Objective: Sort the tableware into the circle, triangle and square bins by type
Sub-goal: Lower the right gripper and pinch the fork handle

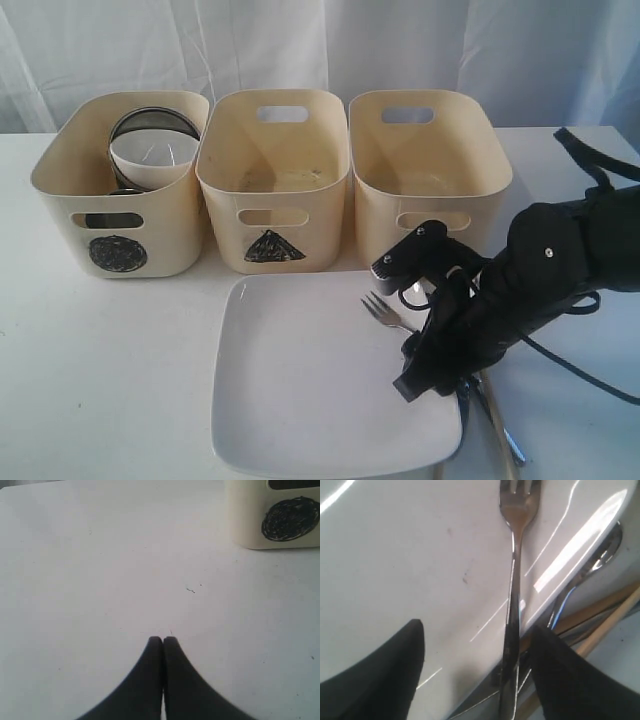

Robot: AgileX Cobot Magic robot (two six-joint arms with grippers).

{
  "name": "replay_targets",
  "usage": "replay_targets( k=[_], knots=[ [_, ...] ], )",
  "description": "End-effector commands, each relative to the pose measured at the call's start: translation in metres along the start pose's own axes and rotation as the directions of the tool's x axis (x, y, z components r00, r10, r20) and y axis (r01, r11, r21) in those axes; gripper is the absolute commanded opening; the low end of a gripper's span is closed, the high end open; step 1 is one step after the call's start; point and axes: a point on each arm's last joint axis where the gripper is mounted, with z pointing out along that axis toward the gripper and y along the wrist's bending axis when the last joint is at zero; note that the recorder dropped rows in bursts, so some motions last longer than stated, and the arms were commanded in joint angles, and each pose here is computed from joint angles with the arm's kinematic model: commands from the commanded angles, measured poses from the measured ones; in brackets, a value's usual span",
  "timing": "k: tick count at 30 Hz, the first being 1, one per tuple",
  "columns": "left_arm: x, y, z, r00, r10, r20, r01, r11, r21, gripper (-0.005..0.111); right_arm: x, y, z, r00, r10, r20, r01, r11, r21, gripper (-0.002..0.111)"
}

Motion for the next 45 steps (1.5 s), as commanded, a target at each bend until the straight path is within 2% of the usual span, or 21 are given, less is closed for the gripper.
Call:
replay_targets(
  k=[1, 7, 16, 23, 30, 45],
  knots=[
    [0.001, -0.001, 0.000, 1.000, -0.011, 0.003, 0.011, 1.000, 0.009, 0.000, -0.001, -0.001, 0.000, 1.000, 0.016, 0.008, -0.016, 1.000, 0.007, 0.058],
    [0.001, -0.001, 0.000, 1.000, -0.011, 0.003, 0.011, 1.000, 0.009, 0.000, -0.005, -0.002, 0.000, 0.997, 0.060, 0.049, -0.061, 0.998, 0.021, 0.058],
    [0.001, -0.001, 0.000, 1.000, -0.011, 0.003, 0.011, 1.000, 0.009, 0.000, -0.005, -0.002, 0.001, 0.997, 0.065, 0.045, -0.065, 0.998, 0.019, 0.058],
    [0.001, -0.001, 0.000, 1.000, -0.011, 0.003, 0.011, 1.000, 0.009, 0.000, -0.002, -0.002, 0.011, 0.998, 0.068, 0.008, -0.068, 0.998, 0.012, 0.049],
    [0.001, -0.001, 0.000, 1.000, -0.011, 0.003, 0.011, 1.000, 0.009, 0.000, -0.001, -0.002, 0.015, 0.998, 0.070, -0.003, -0.070, 0.997, 0.010, 0.048],
    [0.001, -0.001, 0.000, 1.000, -0.011, 0.003, 0.011, 1.000, 0.009, 0.000, 0.001, -0.002, 0.016, 0.998, 0.063, -0.017, -0.063, 0.998, 0.007, 0.010]
  ],
)
